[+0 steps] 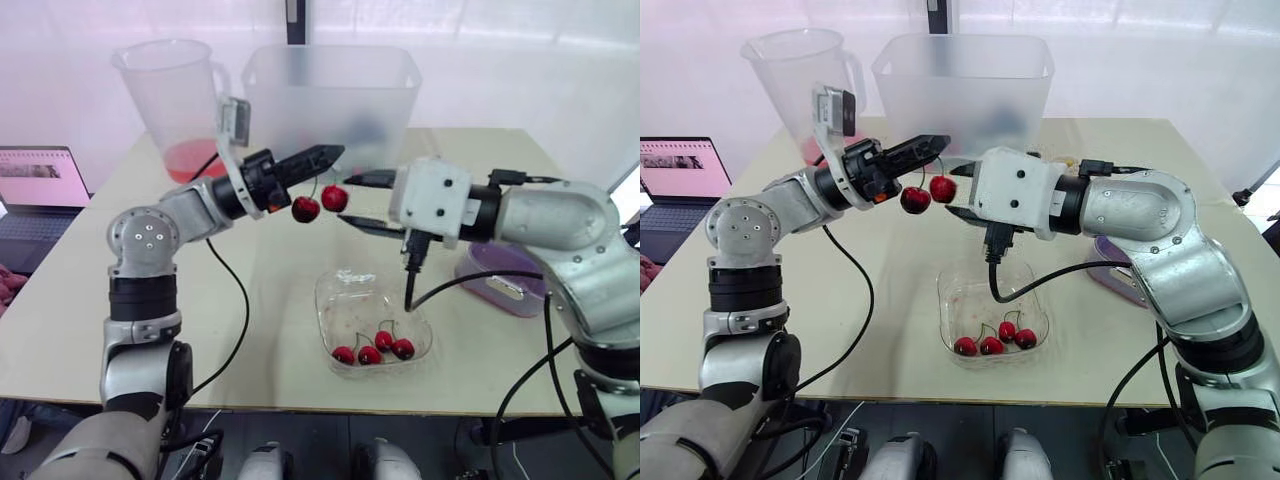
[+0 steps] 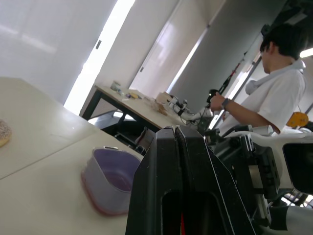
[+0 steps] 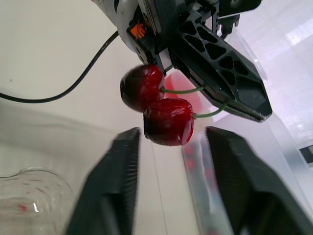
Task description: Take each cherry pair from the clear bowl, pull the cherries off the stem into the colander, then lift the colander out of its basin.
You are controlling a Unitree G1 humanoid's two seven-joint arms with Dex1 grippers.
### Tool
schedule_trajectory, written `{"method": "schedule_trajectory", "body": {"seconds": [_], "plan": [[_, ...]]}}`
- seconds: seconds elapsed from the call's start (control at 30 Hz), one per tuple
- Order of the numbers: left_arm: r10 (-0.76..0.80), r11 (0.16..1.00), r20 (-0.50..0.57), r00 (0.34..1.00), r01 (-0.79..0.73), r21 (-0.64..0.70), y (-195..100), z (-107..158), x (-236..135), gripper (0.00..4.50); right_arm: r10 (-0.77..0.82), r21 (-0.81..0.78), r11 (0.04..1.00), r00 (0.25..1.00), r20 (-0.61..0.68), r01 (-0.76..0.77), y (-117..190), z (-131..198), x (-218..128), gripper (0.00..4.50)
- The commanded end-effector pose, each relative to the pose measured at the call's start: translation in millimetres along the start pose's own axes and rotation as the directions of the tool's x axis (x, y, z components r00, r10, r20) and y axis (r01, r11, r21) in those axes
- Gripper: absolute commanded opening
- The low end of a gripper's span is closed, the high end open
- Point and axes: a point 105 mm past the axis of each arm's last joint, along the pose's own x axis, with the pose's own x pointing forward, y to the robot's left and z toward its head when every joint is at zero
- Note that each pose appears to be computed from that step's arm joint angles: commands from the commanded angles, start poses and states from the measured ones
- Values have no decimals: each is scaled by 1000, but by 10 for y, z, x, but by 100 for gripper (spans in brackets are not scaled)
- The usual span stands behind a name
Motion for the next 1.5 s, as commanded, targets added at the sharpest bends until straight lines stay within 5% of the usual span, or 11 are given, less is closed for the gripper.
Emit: {"method": "schedule_trajectory", "body": {"seconds": [0.03,0.07,0.2,0.3,0.4,0.63,1.13,1.23,1.37,1.5], "plan": [[-22,998,17,1000,21,56,-76,104,-8,0,-30,48,998,999,-22,31,-125,-8,-214,403],[-19,998,36,999,16,62,-70,131,-7,0,-31,94,995,998,-49,35,-155,-66,-309,447],[-78,994,73,994,73,76,-177,193,-5,0,-118,381,916,992,-51,129,-364,-201,-627,447],[-83,994,53,995,79,79,-173,138,0,0,-287,620,770,949,131,147,-520,-165,-712,447],[-116,991,43,992,113,70,-214,100,44,0,-261,779,625,927,270,-51,-398,-147,-655,447],[-164,985,7,986,164,55,-302,-15,103,0,-98,850,467,942,322,-242,130,-126,-342,447],[-194,980,-4,981,194,45,-374,-84,183,0,-134,892,362,932,337,-270,202,28,-103,447],[-208,977,-6,978,208,42,-413,-88,212,0,-146,898,347,931,335,-268,203,43,-67,359],[-211,977,-7,978,211,36,-423,-95,213,0,-163,903,345,930,328,-258,179,48,-53,166],[-212,977,-8,977,212,34,-426,-97,212,0,-181,904,339,924,336,-262,141,66,-66,166]]}}
